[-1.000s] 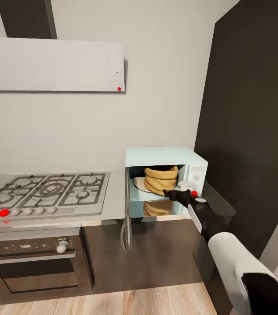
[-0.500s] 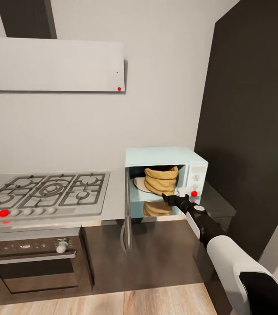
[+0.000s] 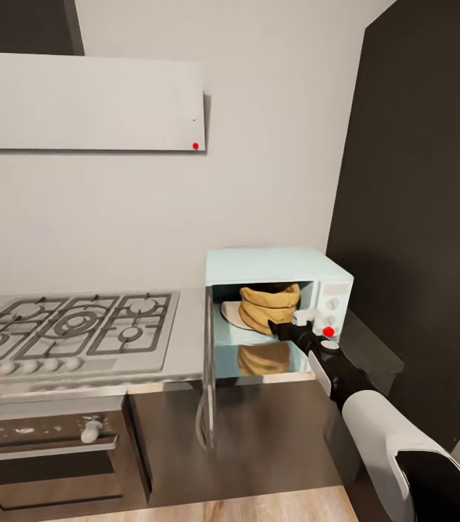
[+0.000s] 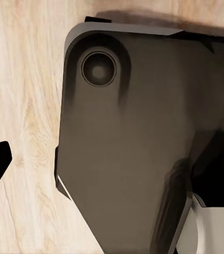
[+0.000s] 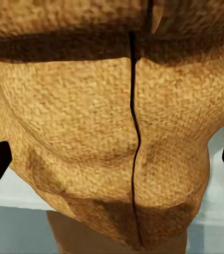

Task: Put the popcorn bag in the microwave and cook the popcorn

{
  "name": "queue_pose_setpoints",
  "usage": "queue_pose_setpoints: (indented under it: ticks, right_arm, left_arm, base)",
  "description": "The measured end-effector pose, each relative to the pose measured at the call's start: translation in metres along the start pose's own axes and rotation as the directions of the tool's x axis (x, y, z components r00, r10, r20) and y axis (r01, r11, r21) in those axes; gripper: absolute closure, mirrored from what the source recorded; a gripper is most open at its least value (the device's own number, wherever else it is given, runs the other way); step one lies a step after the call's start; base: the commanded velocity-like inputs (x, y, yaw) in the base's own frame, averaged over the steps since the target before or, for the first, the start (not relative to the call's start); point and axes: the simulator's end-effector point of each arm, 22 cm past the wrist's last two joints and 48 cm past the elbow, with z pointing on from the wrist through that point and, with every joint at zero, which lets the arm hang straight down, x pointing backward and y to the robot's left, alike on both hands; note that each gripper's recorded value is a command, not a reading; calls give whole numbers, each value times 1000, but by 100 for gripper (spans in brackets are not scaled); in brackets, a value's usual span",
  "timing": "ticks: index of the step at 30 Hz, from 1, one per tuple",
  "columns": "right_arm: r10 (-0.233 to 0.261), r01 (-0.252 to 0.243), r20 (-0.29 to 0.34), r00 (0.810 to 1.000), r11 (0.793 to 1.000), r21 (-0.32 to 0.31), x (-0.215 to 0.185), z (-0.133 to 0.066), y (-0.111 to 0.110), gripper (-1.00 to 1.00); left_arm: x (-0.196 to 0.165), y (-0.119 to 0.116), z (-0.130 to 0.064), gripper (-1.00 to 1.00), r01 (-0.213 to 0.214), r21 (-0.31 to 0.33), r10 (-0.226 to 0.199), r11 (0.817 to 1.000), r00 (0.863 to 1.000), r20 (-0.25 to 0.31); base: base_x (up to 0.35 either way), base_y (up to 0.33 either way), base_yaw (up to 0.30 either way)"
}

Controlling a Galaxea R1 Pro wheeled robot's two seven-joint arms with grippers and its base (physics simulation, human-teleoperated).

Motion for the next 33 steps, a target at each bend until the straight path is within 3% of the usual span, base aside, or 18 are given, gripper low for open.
queue_pose_setpoints:
  ticks: [11,16,21,26,33]
  right_arm:
    - [0,0,0,1000,999,-34,0,0,9,-100]
    - [2,-2,-2,1000,994,-111,1,-1,27,-100]
    - [9,-11,-10,1000,974,-228,6,-4,63,-100]
    - [0,-11,-36,999,955,-296,25,-13,74,-100]
    - [-6,-2,-30,1000,963,-270,21,-11,63,-100]
  left_arm:
    - [0,0,0,-100,-1,0,1,1000,1000,0]
    - [0,0,0,-100,-1,0,1,1000,1000,0]
    - [0,0,0,-100,-1,0,1,1000,1000,0]
    - [0,0,0,-100,0,0,0,1000,1000,0]
    - [0,-1,0,-100,4,0,-4,1000,1000,-1]
  base:
    - [188,0,0]
    - [164,0,0]
    - [33,0,0]
    - [-1,0,0]
    - [-294,0,0]
